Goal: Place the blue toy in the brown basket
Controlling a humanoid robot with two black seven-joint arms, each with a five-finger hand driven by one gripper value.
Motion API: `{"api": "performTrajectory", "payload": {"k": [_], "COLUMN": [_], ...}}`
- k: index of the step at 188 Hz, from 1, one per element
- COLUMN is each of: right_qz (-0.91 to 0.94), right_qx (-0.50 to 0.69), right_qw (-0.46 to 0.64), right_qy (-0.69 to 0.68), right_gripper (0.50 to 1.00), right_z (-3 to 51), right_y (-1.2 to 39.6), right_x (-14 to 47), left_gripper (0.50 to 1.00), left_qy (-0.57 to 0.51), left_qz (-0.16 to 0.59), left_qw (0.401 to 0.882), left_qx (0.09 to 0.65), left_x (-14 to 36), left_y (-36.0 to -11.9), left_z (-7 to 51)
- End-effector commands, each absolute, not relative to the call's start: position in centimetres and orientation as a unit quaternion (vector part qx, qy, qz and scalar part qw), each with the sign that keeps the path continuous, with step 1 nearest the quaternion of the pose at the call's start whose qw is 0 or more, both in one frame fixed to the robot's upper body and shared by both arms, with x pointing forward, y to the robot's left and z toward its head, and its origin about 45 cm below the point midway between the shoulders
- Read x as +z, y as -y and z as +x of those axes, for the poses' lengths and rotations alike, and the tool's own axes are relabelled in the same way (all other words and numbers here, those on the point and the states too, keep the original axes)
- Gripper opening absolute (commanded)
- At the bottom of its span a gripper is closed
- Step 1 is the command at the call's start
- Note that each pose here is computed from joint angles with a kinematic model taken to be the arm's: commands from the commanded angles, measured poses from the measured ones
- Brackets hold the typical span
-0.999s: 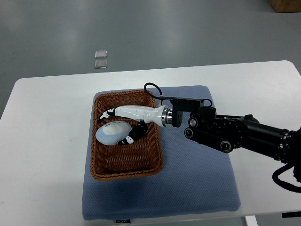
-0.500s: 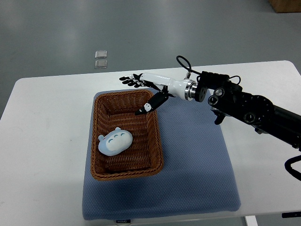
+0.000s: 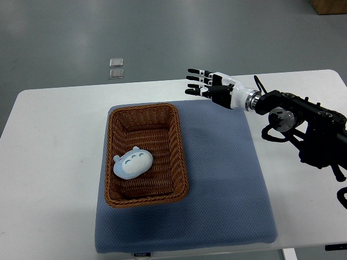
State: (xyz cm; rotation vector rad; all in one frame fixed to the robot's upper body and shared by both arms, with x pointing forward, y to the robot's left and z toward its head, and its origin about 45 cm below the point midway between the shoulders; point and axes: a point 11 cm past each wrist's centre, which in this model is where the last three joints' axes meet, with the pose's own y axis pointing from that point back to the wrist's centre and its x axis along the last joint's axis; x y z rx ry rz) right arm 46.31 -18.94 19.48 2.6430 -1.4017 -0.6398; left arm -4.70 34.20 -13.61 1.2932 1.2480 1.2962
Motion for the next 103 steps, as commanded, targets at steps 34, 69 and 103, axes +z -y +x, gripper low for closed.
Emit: {"api": "performTrajectory", "payload": {"k": [34, 69, 103], "right_qz": [0.833, 0.835, 0.834], "right_qx": [-0.253, -0.254, -0.255], "right_qw": [0.016, 0.014, 0.017], "right_qy": [0.491, 0.488, 0.489], "right_gripper": [0.917, 0.917, 0.919], "right_z": [46.2, 46.2, 46.0], "right_y": [21.2, 21.2, 21.4], "right_x": [17.9, 17.9, 17.7], "left_gripper": [1.000, 1.000, 1.000], "left_qy": [-0.504, -0.504, -0.504], "left_qz": [0.522, 0.523, 0.522], "left_qw": [0.447, 0.446, 0.447], "left_qx": [0.523, 0.523, 0.523], "left_x": [-13.6, -13.6, -13.6], "left_y": [-34.2, -34.2, -34.2], "left_z": [-4.7, -4.8, -4.7]}}
